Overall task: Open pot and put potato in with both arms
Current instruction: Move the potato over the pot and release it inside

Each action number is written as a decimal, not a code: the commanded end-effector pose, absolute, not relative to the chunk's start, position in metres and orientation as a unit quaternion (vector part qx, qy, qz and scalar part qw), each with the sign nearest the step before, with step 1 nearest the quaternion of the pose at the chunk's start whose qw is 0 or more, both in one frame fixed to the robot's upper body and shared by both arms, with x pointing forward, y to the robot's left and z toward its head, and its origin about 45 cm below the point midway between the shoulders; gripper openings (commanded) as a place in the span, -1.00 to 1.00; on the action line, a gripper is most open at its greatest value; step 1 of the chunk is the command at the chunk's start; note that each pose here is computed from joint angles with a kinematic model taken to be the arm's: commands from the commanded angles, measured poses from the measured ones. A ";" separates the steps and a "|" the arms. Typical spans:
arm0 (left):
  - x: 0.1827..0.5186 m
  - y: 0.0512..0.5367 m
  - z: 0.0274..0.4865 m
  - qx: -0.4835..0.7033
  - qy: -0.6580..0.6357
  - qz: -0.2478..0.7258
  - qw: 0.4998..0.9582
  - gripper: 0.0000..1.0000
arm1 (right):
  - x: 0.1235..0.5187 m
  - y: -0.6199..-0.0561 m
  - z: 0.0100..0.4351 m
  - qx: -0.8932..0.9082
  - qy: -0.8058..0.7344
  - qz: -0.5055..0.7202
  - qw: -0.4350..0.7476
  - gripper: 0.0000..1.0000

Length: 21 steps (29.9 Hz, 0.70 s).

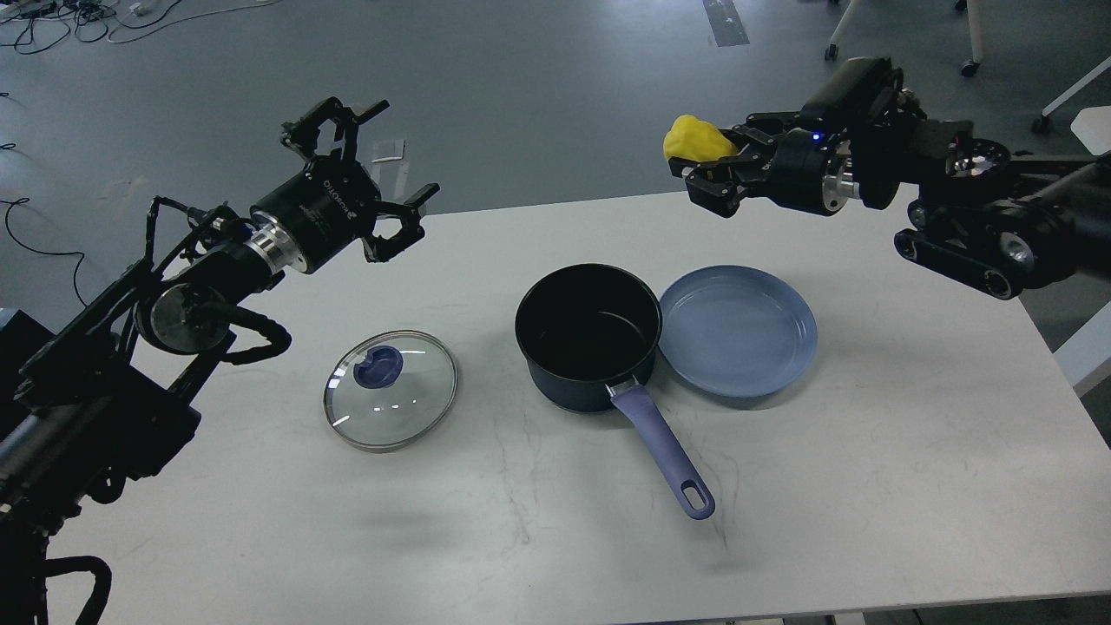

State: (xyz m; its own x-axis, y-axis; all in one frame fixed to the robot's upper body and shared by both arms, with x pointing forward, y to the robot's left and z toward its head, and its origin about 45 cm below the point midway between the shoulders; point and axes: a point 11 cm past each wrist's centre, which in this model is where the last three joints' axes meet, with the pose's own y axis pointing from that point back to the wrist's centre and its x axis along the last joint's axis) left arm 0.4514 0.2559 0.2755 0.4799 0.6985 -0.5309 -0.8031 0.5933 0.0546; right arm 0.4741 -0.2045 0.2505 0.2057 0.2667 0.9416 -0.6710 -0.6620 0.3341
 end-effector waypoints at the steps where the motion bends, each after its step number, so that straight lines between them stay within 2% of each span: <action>1: 0.451 0.256 0.276 -0.101 0.259 0.439 0.855 0.98 | 0.468 -0.166 0.240 0.688 -0.125 0.618 0.361 -0.68; 15: 0.450 0.270 0.276 -0.097 0.253 0.450 0.851 0.98 | 0.427 -0.113 0.172 0.721 -0.043 0.599 0.346 -0.68; 19: 0.449 0.272 0.277 -0.097 0.251 0.448 0.853 0.98 | 0.420 -0.112 0.166 0.719 -0.021 0.601 0.348 -0.67; 20: 0.449 0.273 0.277 -0.097 0.250 0.448 0.853 0.98 | 0.419 -0.109 0.168 0.720 -0.016 0.602 0.345 -0.61; 21: 0.449 0.274 0.278 -0.097 0.249 0.449 0.853 0.98 | 0.417 -0.106 0.169 0.723 -0.015 0.601 0.340 -0.41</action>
State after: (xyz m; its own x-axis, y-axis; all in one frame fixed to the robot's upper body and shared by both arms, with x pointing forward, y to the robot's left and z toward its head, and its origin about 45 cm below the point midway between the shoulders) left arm 0.4494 0.2716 0.2765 0.4719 0.7158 -0.5148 -0.8128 0.5794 0.0606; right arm 0.4208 -0.1123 0.1668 0.2787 0.3825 0.8809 -0.4518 -0.7572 0.4717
